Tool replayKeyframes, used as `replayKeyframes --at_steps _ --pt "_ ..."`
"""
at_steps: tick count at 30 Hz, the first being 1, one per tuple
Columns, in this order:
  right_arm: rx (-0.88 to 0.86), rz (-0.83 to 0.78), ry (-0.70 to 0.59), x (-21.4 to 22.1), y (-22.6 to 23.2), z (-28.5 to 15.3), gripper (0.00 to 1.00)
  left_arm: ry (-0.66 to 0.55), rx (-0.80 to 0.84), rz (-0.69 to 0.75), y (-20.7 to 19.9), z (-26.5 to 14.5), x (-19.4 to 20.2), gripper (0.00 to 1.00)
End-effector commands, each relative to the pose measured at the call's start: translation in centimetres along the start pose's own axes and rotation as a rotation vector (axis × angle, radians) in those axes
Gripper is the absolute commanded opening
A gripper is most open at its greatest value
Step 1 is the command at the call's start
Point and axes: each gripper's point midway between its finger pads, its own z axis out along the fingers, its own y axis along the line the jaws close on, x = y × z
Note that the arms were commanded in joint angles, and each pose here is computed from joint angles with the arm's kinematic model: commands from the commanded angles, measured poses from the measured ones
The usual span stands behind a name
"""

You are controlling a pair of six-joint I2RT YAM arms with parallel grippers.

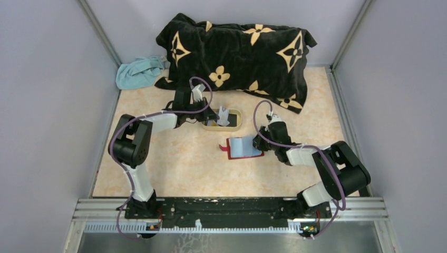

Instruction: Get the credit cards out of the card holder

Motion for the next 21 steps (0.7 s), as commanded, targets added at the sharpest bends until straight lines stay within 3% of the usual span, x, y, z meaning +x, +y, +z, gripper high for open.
replayKeyframes --at_steps 1,8,9,11,13,21 --pt "0.172 0.006 0.151 4.8 -4.9 -0.7 0.07 0.014 0.023 -0.012 0.1 0.4 0.1 0.0" --pt "0.167 0.006 0.151 4.7 -4.8 -0.7 0.07 0.031 0.012 -0.041 0.6 0.0 1.5 0.0" --pt "0.166 0.006 0.15 4.7 -4.8 -0.7 0.07 0.028 0.008 -0.041 0.6 -0.1 1.5 0.04" --pt "0.161 0.004 0.147 4.4 -4.6 -0.7 0.07 0.013 -0.026 -0.045 1.1 -0.4 1.5 0.28" --pt "0.154 0.003 0.136 4.0 -4.2 -0.9 0.07 0.001 -0.066 -0.041 1.6 -0.7 1.4 0.38" --pt "0.164 -0.019 0.043 0.5 -2.8 -2.6 0.1 -0.101 -0.108 0.032 -0.3 -3.1 -0.8 0.36"
